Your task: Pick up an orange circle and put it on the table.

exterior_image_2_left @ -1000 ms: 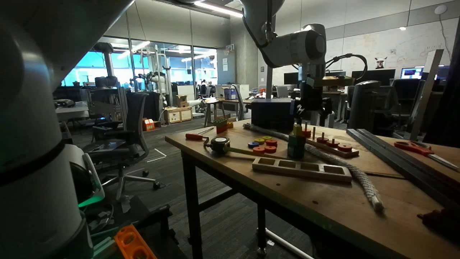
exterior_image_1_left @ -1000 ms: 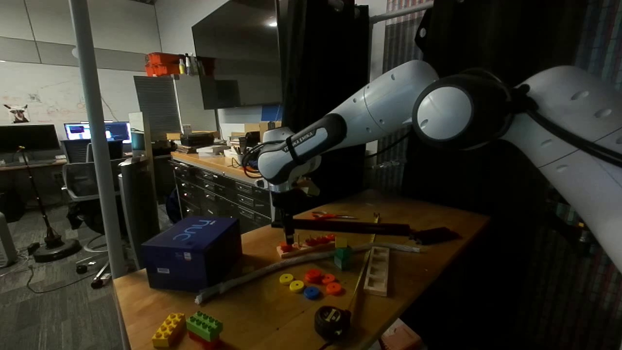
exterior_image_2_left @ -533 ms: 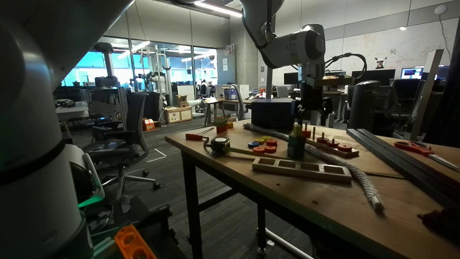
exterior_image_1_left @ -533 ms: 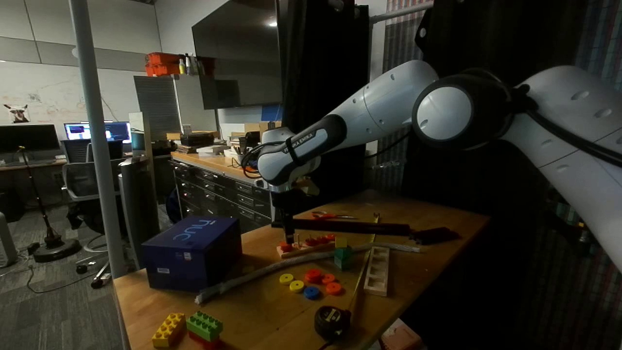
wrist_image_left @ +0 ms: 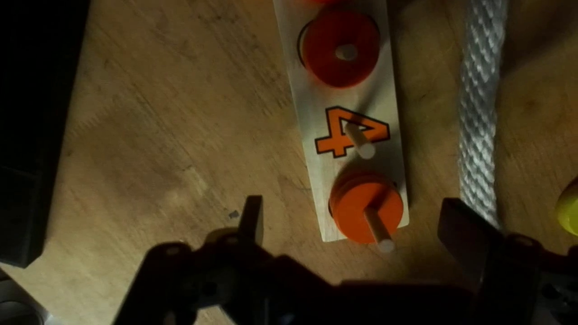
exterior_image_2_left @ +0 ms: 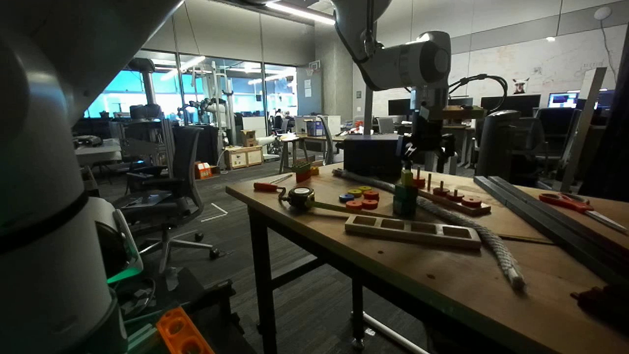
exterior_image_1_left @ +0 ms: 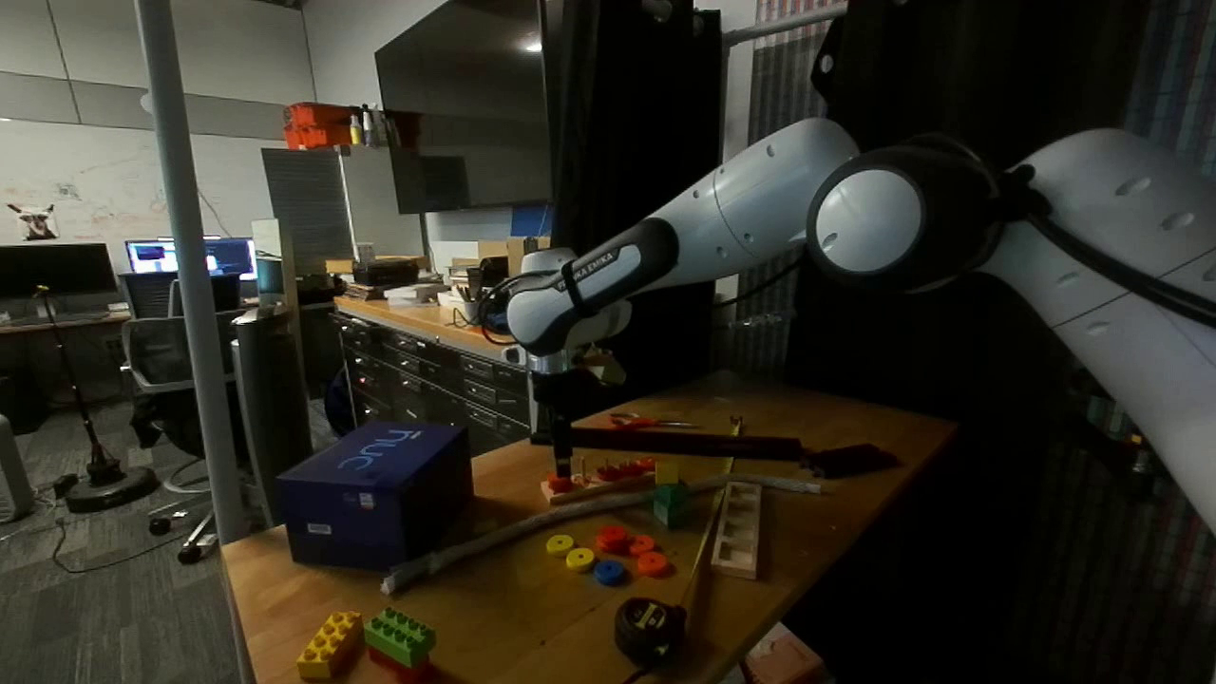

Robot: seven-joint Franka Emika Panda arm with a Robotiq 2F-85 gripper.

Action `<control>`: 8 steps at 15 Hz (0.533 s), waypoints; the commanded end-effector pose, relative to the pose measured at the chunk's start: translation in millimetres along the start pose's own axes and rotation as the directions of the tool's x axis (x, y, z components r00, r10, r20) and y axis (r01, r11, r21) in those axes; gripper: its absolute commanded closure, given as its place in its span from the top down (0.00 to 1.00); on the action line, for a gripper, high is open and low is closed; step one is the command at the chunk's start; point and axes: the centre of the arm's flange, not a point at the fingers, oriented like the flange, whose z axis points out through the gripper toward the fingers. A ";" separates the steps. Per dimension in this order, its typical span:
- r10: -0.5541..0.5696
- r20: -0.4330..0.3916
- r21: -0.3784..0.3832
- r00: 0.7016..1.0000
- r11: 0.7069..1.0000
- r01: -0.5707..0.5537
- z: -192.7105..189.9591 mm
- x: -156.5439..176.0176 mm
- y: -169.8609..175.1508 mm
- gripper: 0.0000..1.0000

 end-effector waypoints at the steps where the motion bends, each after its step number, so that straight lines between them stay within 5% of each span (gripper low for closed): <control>1: 0.031 -0.042 0.013 0.999 0.999 -0.031 -7.5 -1.1 3.0 1.00; 8: 0.040 -0.051 0.033 0.998 0.999 -0.039 -2.5 -2.2 2.3 1.00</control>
